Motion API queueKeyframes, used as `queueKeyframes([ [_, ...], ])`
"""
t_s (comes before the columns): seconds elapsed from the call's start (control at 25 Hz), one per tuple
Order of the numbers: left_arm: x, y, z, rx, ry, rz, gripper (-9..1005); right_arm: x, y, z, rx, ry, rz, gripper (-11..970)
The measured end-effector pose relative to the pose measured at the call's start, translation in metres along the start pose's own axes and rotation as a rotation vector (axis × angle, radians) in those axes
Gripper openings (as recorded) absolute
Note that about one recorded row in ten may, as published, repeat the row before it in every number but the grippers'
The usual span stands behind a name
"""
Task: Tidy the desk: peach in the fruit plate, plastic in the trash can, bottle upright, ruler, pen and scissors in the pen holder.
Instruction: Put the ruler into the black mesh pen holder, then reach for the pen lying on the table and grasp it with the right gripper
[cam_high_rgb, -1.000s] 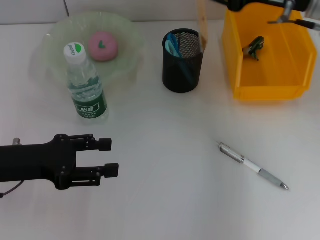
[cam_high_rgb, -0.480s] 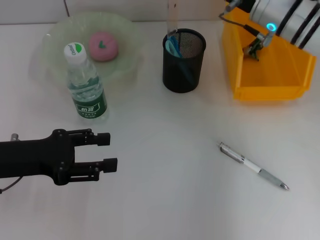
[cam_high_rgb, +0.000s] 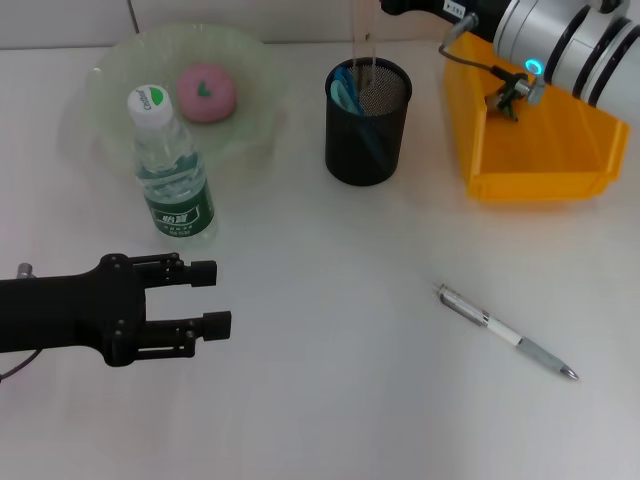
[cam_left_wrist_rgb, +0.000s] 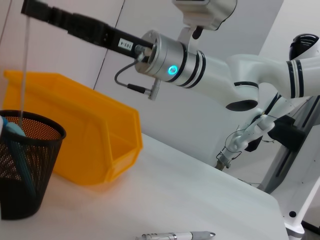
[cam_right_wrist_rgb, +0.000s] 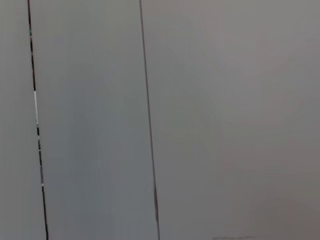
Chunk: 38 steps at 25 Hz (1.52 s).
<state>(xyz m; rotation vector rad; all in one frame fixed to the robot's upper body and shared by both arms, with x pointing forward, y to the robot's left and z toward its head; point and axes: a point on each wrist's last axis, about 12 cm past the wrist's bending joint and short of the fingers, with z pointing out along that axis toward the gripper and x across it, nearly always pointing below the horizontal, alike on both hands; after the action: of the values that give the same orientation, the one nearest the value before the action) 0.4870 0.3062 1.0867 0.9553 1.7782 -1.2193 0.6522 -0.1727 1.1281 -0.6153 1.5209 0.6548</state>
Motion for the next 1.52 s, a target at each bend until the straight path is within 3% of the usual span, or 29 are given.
queueKeyframes([
  [0.6,-0.004,0.002,0.002,0.006,0.001,0.011,726,0.006,0.006,0.001,-0.029,0.027,0.011,487],
  [0.8,-0.004,0.002,0.002,0.007,0.002,0.012,726,0.005,0.007,-0.003,-0.044,0.010,0.038,593],
  [1.08,-0.004,0.001,0.002,0.009,0.001,0.007,726,-0.009,0.003,-0.020,-0.085,-0.043,0.107,671],
  [1.28,-0.003,0.000,0.002,0.014,-0.001,0.003,726,-0.021,0.009,-0.041,-0.124,-0.056,0.092,744],
  [1.36,-0.003,-0.001,0.001,0.014,-0.005,0.000,726,-0.025,0.013,-0.049,-0.153,-0.032,0.082,801],
  [1.52,-0.003,-0.002,-0.001,0.019,-0.009,-0.001,726,-0.031,0.019,-0.067,-0.237,0.090,0.101,801],
])
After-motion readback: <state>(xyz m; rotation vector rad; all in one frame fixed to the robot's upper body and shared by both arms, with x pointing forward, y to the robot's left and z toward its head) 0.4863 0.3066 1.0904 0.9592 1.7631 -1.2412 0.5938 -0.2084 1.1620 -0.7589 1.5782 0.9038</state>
